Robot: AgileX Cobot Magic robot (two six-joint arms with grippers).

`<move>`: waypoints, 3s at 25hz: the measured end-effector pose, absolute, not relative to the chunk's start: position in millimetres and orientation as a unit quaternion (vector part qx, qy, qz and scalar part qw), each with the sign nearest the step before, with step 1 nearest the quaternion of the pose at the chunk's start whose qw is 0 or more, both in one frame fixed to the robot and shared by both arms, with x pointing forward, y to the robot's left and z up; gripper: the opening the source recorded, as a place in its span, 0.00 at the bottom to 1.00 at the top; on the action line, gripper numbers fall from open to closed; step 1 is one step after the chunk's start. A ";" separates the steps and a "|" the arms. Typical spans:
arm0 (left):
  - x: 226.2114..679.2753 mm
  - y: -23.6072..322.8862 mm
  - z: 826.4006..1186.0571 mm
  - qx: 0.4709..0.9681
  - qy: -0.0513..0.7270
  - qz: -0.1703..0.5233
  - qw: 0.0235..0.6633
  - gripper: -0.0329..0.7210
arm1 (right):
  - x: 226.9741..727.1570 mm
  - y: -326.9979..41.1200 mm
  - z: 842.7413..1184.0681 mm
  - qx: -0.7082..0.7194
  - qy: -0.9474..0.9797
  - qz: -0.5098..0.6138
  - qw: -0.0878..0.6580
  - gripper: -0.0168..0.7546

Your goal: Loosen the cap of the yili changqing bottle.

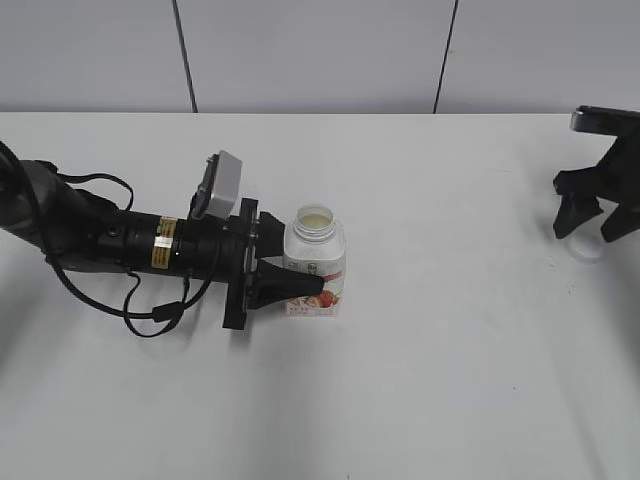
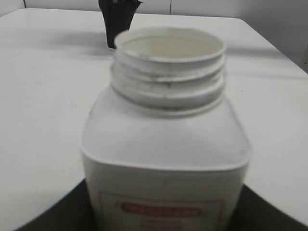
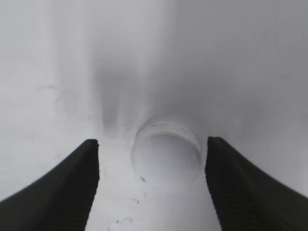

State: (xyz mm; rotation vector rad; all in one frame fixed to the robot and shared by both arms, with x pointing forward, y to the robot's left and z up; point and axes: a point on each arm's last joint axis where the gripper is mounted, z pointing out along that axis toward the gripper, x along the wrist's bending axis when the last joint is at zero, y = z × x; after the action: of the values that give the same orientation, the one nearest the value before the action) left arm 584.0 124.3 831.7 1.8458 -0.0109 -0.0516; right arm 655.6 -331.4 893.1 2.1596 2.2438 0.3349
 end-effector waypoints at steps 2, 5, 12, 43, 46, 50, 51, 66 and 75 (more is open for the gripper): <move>584.1 124.3 831.8 0.797 -0.004 -0.022 0.603 0.53 | 658.2 -329.9 902.8 0.691 0.713 0.115 -0.001 0.72; 584.4 124.2 831.9 0.797 -0.003 -0.021 0.604 0.54 | 662.8 -328.5 927.8 0.690 0.710 0.138 0.010 0.70; 585.7 124.2 829.7 0.801 0.004 -0.016 0.598 0.76 | 661.0 -326.0 965.8 0.688 0.703 0.175 0.035 0.70; 577.2 147.8 1052.0 0.812 0.165 0.151 0.540 0.83 | 613.0 -310.9 1118.0 0.650 0.694 0.293 0.099 0.70; 587.4 169.5 1060.6 0.799 0.285 0.233 0.476 0.83 | 608.1 -307.4 1125.6 0.649 0.689 0.309 0.089 0.70; 599.7 200.2 1058.4 0.756 0.391 0.280 0.445 0.83 | 603.0 -303.0 1131.0 0.648 0.687 0.323 0.069 0.70; 601.7 206.1 1056.7 0.749 0.406 0.290 0.437 0.83 | 602.1 -302.5 1131.1 0.648 0.688 0.322 0.065 0.70; 613.4 260.2 1052.4 0.592 0.597 0.440 0.315 0.83 | 593.7 -299.2 1128.6 0.645 0.702 0.301 0.022 0.70; 594.9 265.3 1030.2 0.627 0.668 0.342 0.210 0.83 | 590.9 -298.8 1133.4 0.643 0.702 0.305 0.026 0.70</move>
State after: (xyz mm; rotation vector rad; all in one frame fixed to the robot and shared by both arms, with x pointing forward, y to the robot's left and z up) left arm 594.9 265.3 1030.2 1.7430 1.8580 0.9505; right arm 590.9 -298.8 1133.4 1.9867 2.1699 0.9410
